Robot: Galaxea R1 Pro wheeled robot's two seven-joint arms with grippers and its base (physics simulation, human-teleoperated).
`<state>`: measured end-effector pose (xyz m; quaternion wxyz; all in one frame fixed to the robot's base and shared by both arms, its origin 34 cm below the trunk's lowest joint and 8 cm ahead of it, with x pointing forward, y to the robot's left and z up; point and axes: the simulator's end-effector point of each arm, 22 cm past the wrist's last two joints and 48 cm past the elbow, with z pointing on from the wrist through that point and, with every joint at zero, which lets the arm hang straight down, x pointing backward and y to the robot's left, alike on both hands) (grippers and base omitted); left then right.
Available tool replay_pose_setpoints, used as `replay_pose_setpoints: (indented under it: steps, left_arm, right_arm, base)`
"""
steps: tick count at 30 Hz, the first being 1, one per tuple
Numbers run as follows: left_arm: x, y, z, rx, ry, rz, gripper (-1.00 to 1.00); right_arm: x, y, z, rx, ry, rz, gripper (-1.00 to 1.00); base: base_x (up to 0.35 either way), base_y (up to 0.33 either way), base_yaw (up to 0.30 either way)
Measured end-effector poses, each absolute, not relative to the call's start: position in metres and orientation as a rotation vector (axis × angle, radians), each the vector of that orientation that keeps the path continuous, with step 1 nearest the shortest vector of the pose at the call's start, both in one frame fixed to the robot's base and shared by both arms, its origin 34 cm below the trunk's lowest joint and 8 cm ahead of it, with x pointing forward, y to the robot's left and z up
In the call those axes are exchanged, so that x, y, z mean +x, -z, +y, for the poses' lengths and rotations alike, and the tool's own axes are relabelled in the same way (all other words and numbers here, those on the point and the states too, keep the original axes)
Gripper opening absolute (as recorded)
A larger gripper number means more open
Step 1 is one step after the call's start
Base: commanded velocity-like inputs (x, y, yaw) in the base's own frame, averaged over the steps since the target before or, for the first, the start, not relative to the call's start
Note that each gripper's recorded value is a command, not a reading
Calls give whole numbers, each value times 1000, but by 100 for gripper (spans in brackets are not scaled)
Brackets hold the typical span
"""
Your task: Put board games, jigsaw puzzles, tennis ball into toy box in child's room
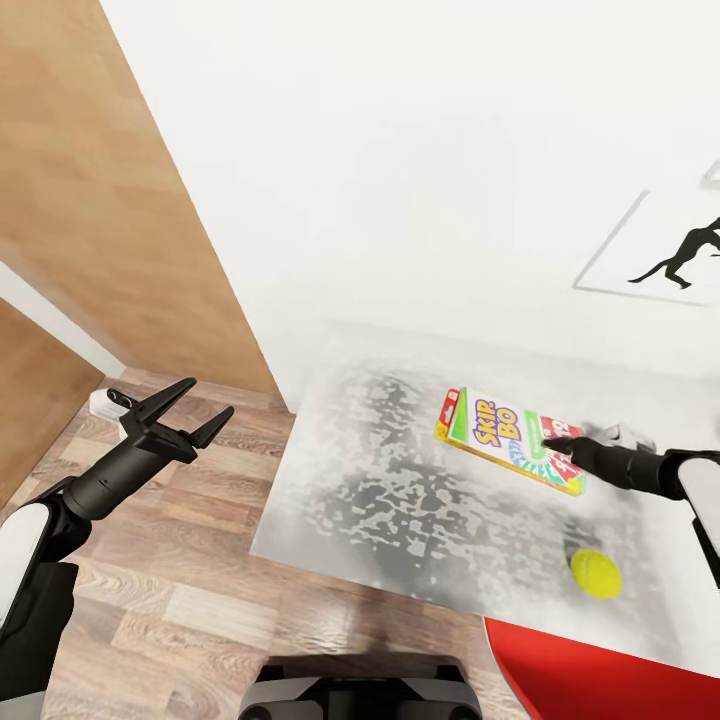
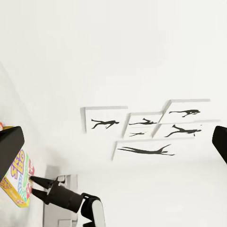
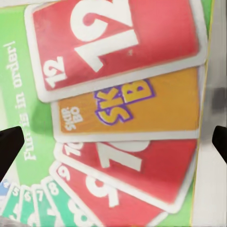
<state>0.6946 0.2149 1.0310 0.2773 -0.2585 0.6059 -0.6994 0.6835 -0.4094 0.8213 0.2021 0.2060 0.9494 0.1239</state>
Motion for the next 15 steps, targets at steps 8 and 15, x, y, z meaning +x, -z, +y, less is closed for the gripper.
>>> replay_pose_setpoints:
  steps: [8,15]
  left_arm:
    - [695,-1031,215,-694,1878,1627,100]
    - [695,-1031,215,-694,1878,1627,100]
  right_arm:
    - [680,-816,-400,551,-354,2672,100]
    - [679,-815,-398,545,-355,2677,100]
  base:
    - [0,0,0]
    - [0,31,0]
